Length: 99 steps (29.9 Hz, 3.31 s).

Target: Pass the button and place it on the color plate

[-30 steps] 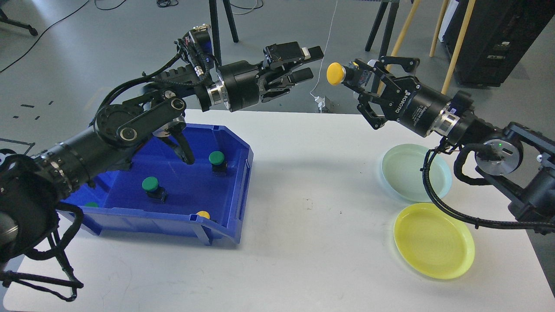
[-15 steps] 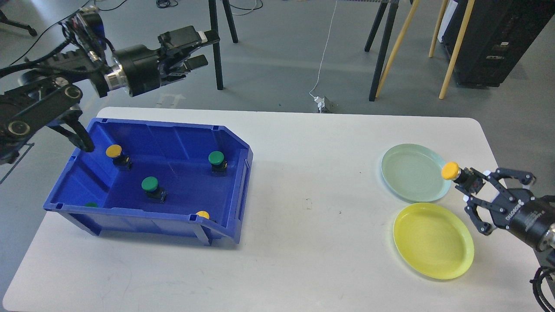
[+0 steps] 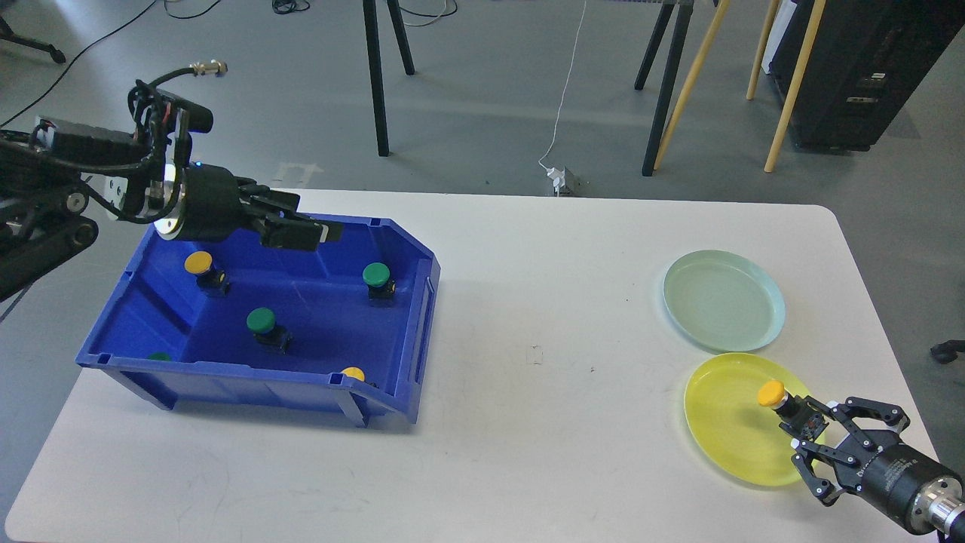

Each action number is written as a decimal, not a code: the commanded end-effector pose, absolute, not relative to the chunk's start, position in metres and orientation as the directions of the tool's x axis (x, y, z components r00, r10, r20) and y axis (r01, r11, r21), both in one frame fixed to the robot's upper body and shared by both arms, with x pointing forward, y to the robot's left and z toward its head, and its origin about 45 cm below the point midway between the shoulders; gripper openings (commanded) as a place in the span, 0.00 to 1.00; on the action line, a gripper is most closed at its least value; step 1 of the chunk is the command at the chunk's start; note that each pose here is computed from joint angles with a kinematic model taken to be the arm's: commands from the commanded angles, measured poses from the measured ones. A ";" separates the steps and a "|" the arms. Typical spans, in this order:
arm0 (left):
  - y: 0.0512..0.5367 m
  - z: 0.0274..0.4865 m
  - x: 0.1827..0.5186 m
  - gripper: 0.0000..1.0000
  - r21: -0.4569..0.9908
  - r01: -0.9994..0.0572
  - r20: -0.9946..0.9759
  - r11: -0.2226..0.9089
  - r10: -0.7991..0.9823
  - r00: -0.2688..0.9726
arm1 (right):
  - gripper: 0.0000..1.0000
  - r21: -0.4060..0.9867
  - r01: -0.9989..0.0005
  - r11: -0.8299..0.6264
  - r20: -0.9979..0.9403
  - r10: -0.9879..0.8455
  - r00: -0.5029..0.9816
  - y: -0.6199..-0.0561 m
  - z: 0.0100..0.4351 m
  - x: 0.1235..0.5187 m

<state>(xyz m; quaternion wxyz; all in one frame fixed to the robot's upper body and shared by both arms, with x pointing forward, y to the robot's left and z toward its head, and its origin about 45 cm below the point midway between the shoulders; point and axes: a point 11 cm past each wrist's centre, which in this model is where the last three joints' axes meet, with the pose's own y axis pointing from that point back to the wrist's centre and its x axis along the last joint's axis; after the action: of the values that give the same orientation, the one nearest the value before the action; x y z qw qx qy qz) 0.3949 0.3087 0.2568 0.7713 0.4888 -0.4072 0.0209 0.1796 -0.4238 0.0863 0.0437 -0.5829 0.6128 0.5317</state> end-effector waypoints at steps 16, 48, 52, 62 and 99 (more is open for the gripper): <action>0.344 0.179 0.355 0.97 0.891 -0.286 0.440 0.353 -0.514 0.737 | 0.99 0.165 -0.982 -0.093 -0.772 -0.632 -0.070 -0.477 0.192 0.253; 0.359 0.145 0.370 0.04 0.918 -0.292 0.390 0.270 -0.468 0.793 | 0.99 0.118 -0.993 -0.021 -0.775 -0.627 -0.079 -0.496 0.204 0.248; 0.356 0.151 0.374 0.02 0.911 -0.304 0.406 0.280 -0.466 0.786 | 0.99 0.122 -0.992 -0.017 -0.775 -0.626 -0.085 -0.497 0.202 0.247; 0.329 0.279 0.423 0.02 0.549 -0.570 0.677 0.612 0.074 0.732 | 0.99 0.063 -0.997 -0.044 -0.729 -0.684 -0.016 -0.503 0.234 0.269; 0.097 0.286 0.461 0.04 0.063 -0.467 0.394 0.882 0.408 0.824 | 0.98 0.010 -0.631 -0.776 -0.417 -0.577 0.703 -0.203 0.269 0.409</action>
<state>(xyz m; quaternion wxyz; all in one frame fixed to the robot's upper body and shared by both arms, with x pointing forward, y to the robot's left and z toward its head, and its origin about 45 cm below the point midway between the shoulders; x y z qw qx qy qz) 0.4611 0.0959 0.2862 0.9517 0.0780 -0.1886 0.2293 0.3999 -0.2078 0.2727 0.0624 -0.9234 0.3212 0.2007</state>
